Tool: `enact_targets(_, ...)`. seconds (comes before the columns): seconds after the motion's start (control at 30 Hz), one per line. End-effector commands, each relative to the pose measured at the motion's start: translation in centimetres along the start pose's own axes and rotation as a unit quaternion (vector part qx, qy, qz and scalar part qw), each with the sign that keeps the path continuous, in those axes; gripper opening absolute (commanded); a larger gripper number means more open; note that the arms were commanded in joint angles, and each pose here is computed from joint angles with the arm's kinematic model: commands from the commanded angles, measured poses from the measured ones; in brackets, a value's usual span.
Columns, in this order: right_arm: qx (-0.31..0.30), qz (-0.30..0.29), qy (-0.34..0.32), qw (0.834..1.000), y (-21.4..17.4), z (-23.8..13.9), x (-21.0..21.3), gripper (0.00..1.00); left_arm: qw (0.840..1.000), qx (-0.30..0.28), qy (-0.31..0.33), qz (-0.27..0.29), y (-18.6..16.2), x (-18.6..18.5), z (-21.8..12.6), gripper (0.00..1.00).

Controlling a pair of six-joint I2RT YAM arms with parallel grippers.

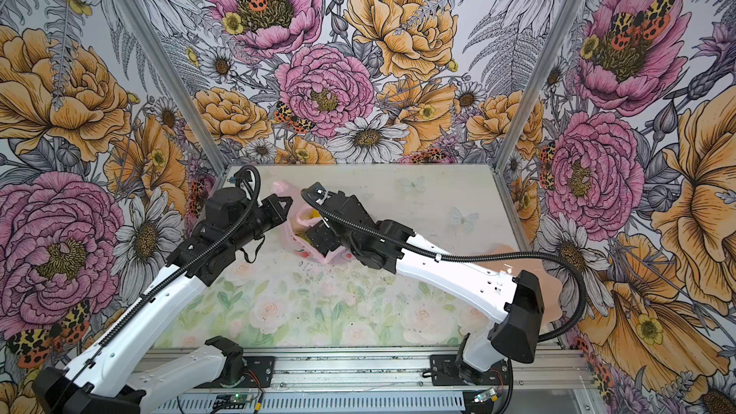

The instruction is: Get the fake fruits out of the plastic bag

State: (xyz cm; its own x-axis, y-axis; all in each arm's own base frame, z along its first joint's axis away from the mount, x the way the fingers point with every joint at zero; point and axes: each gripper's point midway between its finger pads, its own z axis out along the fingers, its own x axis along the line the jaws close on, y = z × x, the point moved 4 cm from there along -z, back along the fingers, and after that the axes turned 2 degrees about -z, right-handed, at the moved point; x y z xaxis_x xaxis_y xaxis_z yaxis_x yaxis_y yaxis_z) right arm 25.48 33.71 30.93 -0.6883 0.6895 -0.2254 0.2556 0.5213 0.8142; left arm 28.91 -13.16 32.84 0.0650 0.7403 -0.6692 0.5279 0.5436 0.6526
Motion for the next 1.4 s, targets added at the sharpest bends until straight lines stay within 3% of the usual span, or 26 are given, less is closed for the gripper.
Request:
enact_targets(0.0,-0.025,-0.072,0.021,0.997,0.2,-0.2,1.3,1.0,1.0,-0.005,0.017,-0.01,-0.3,1.1,-0.4,0.0)
enact_targets(0.17,0.027,-0.096,-0.081,0.992,-1.4,3.2,-0.3,0.99,1.0,-0.006,0.016,-0.021,-0.9,1.7,-1.2,0.0)
enact_targets(0.4,0.045,-0.065,-0.178,0.981,-0.4,5.9,-3.5,0.96,0.999,0.0,0.016,-0.037,-2.1,2.7,-1.8,0.0)
enact_targets(0.47,0.044,-0.053,-0.198,0.978,0.1,6.4,-4.2,0.85,0.999,0.0,0.019,-0.037,-2.4,3.1,-1.9,0.0)
enact_targets(0.57,0.026,0.004,-0.21,0.977,1.0,6.1,-6.4,0.57,0.999,-0.005,0.034,-0.038,-2.4,4.1,-1.9,0.0)
enact_targets(0.7,-0.029,0.154,-0.165,0.974,2.5,4.1,-11.1,0.2,0.998,-0.023,0.031,-0.052,-0.1,4.9,-1.4,0.0)
enact_targets(0.8,-0.087,0.279,-0.113,0.95,2.7,2.1,-15.3,0.05,0.998,-0.036,0.008,-0.052,2.4,3.9,-0.9,0.0)
enact_targets(0.9,-0.132,0.36,-0.075,0.92,1.4,0.3,-17.4,0.01,0.997,-0.053,-0.02,-0.046,3.8,2.5,-1.1,0.0)
enact_targets(1.0,-0.141,0.394,-0.06,0.906,-0.8,-0.7,-17.3,0.0,0.997,-0.057,-0.015,-0.055,2.9,3.5,-1.1,0.0)
enact_targets(1.17,-0.098,0.478,-0.026,0.873,-9.0,1.2,-14.0,0.0,0.995,-0.006,0.035,-0.096,-3.2,9.6,0.9,0.0)
enact_targets(1.27,-0.055,0.519,-0.043,0.852,-14.5,2.6,-12.5,0.0,0.988,0.03,0.089,-0.122,-7.4,14.0,2.0,0.0)
enact_targets(1.37,-0.026,0.536,-0.061,0.842,-18.3,2.9,-11.6,0.0,0.983,0.061,0.101,-0.138,-10.1,15.8,2.3,0.0)
